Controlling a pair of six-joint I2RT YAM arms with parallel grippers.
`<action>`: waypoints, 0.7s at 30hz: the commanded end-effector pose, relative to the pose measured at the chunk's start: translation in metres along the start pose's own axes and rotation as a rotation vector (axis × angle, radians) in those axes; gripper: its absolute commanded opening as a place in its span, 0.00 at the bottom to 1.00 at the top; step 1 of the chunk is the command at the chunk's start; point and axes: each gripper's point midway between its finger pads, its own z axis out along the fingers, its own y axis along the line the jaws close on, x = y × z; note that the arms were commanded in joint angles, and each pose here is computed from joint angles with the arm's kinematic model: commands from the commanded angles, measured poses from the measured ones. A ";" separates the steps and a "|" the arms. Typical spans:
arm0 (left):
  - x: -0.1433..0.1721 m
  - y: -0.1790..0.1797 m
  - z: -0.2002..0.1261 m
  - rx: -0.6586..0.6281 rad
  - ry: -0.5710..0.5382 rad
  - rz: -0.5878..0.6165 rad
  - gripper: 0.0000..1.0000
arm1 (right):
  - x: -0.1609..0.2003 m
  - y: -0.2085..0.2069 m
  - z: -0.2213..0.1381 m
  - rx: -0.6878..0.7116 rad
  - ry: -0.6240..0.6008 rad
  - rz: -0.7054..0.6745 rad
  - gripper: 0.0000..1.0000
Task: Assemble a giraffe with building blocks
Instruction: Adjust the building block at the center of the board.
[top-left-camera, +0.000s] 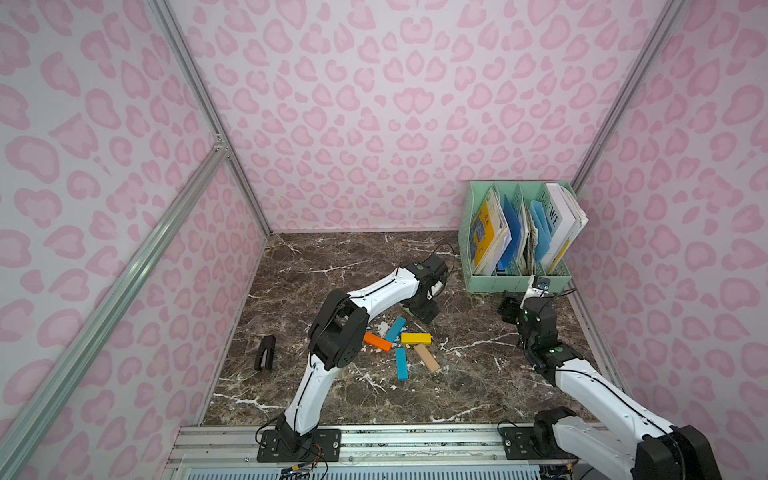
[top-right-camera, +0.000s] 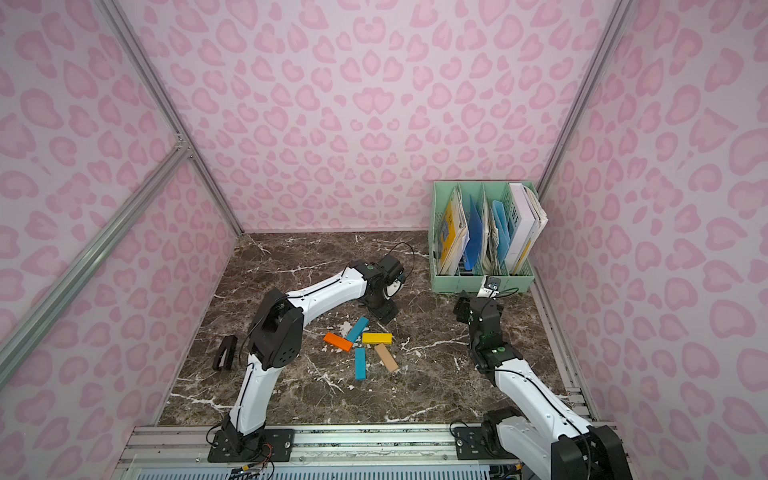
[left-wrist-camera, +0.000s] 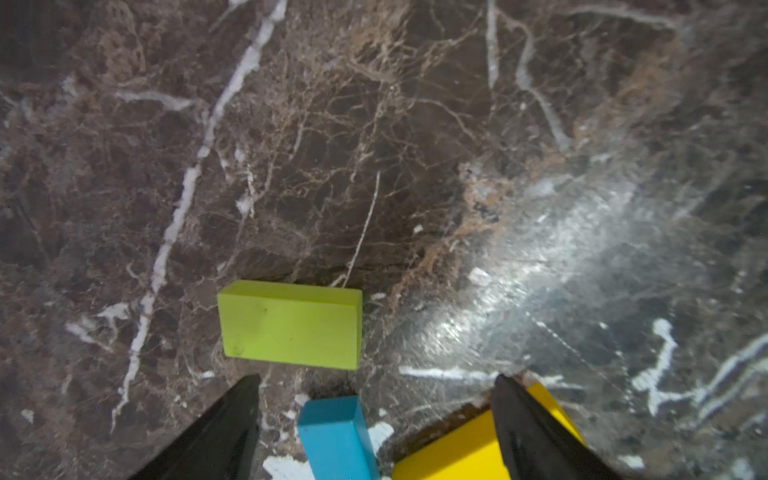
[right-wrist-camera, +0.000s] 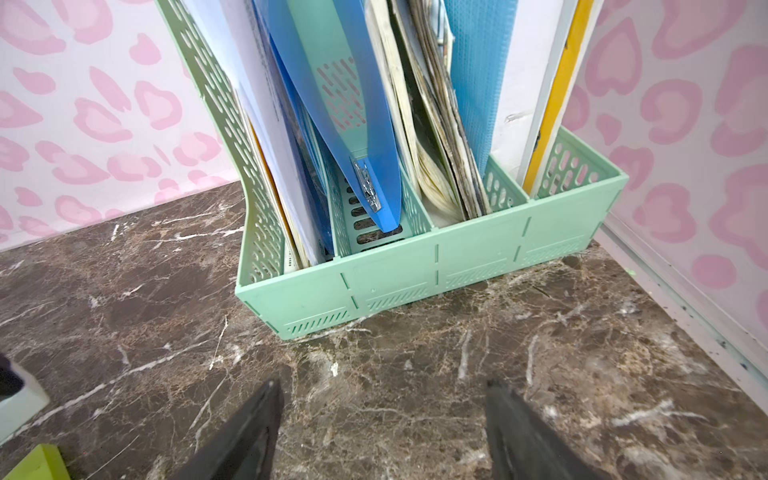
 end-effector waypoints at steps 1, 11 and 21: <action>0.002 0.006 0.006 0.021 0.020 -0.025 0.90 | -0.001 0.002 -0.002 -0.012 -0.019 0.023 0.77; 0.002 0.016 0.012 0.093 0.048 -0.039 0.90 | 0.016 -0.002 -0.014 -0.016 -0.005 0.023 0.76; 0.006 0.020 0.018 0.141 0.076 -0.062 0.84 | -0.014 0.001 -0.028 -0.007 -0.007 0.004 0.75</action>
